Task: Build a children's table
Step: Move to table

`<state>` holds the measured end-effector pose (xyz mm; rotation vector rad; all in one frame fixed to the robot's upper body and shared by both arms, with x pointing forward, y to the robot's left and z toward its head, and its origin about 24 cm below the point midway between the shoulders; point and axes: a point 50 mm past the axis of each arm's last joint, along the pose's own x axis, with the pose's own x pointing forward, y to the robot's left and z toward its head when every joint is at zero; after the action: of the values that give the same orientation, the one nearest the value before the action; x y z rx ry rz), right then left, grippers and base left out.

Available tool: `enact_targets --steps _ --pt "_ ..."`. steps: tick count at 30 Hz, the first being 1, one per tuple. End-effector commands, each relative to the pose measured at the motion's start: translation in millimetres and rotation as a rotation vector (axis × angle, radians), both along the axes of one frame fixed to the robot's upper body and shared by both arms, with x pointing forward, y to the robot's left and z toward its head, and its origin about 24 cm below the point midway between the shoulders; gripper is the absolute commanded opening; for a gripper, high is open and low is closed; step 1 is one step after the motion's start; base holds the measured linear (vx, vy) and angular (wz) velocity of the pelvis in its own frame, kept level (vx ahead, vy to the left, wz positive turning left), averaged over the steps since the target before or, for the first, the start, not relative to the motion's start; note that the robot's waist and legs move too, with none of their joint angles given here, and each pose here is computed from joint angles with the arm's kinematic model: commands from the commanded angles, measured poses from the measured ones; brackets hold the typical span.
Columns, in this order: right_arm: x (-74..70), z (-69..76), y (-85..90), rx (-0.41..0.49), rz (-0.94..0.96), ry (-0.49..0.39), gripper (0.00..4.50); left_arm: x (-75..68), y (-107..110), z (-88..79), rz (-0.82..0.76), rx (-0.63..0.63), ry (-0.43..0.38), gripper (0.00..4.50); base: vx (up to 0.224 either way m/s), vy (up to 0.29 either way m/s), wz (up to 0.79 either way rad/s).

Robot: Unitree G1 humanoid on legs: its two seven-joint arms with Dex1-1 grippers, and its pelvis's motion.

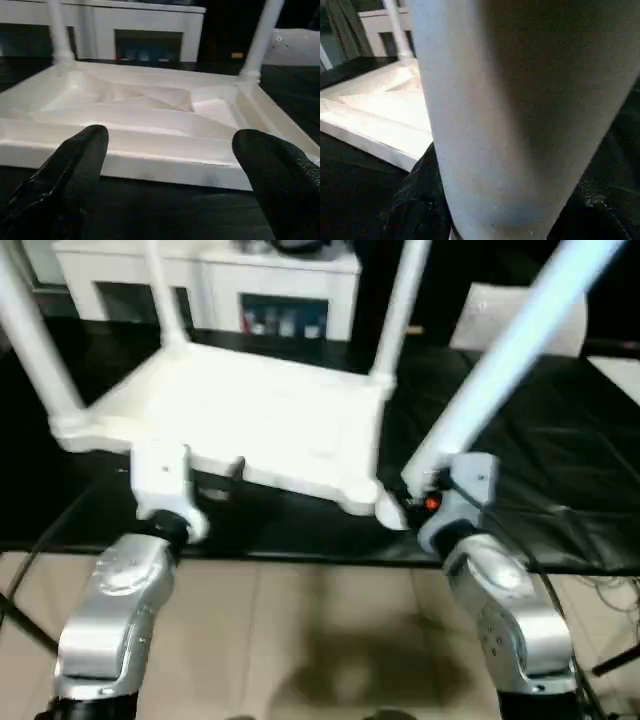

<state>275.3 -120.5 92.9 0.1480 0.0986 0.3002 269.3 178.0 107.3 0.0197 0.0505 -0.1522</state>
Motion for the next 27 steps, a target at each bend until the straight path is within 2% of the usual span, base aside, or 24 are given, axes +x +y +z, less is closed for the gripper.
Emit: enact_targets --steps 1,7,11,18,27 --pt "-0.9 4.3 -9.0 0.008 -0.029 -0.025 1.89 -2.4 -8.1 -0.9 -0.027 -0.005 0.001 4.5 -0.069 0.187 -0.02" --pt "-3.9 3.6 -12.8 0.014 -0.061 -0.06 1.89 -9.0 -12.6 -2.5 -0.077 -0.014 -0.026 4.5 -0.079 0.179 0.03" --pt "-5.0 -1.2 -12.2 0.03 -0.057 -0.017 1.89 -9.9 -8.3 -6.1 -0.045 0.012 -0.022 4.5 -0.062 0.094 0.18" --pt "-7.2 0.9 -6.0 0.058 -0.002 -0.021 1.89 -13.7 -16.4 -8.2 -0.098 0.041 -0.026 4.5 -0.041 0.1 -0.06" --pt "-9.0 0.2 -10.6 0.034 -0.014 -0.03 1.89 -11.9 -19.5 -9.2 -0.085 0.03 -0.028 4.5 0.114 0.011 0.09"
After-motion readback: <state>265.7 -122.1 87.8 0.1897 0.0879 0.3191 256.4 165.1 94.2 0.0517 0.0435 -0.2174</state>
